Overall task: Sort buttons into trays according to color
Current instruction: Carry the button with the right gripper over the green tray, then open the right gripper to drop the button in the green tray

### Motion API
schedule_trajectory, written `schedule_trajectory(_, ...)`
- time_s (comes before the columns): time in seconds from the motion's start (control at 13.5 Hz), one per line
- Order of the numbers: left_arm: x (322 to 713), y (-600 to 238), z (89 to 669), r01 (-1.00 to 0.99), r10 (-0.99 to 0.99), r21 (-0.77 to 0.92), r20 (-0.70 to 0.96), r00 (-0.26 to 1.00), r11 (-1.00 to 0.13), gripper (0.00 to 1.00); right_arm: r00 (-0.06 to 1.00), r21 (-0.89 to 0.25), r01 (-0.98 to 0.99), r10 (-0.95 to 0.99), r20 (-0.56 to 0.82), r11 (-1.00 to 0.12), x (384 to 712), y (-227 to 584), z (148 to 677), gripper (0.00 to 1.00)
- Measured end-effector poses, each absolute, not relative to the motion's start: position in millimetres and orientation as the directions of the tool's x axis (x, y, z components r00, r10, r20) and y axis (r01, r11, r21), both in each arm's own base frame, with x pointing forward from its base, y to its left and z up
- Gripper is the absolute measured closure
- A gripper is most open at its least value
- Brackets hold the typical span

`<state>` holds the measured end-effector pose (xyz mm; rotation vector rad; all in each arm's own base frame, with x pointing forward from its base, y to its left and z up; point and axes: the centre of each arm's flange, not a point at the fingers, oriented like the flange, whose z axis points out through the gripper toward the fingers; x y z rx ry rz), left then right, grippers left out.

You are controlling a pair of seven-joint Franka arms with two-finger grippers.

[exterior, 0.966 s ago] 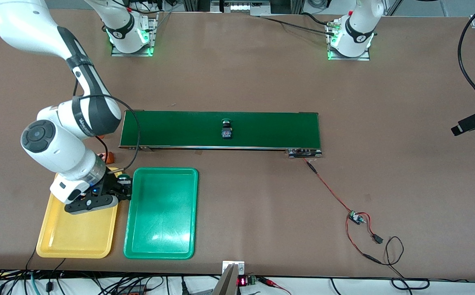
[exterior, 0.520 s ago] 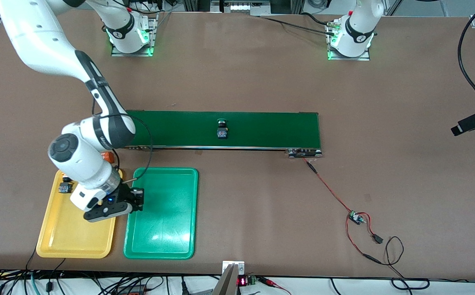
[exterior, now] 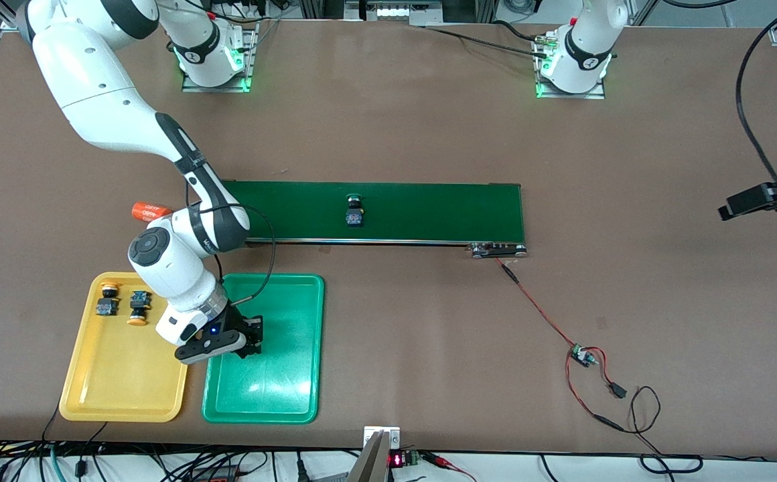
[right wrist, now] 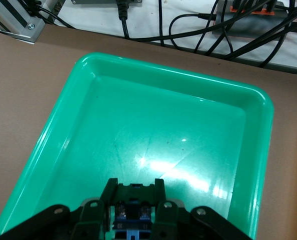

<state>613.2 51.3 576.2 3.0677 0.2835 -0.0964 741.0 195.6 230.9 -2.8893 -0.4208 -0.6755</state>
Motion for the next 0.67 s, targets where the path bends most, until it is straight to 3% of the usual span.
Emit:
schedule_trajectory(0.22, 614, 43, 575, 0.17, 0.166, 0.05, -0.068, 0.984, -0.984, 0.0, 0.858, -0.076, 0.305, 0.24, 0.454, -0.949, 740, 198, 231, 0.56)
schedule_trajectory(0.59, 617, 29, 570, 0.145, 0.143, 0.038, -0.069, 0.987, -0.989, 0.0, 0.858, -0.075, 0.306, 0.241, 0.454, -0.949, 740, 199, 233, 0.01)
schedule_trajectory(0.67, 618, 29, 570, 0.144, 0.142, 0.039, -0.064, 0.988, -0.989, 0.0, 0.86, -0.072, 0.308, 0.245, 0.447, -0.949, 738, 198, 235, 0.0)
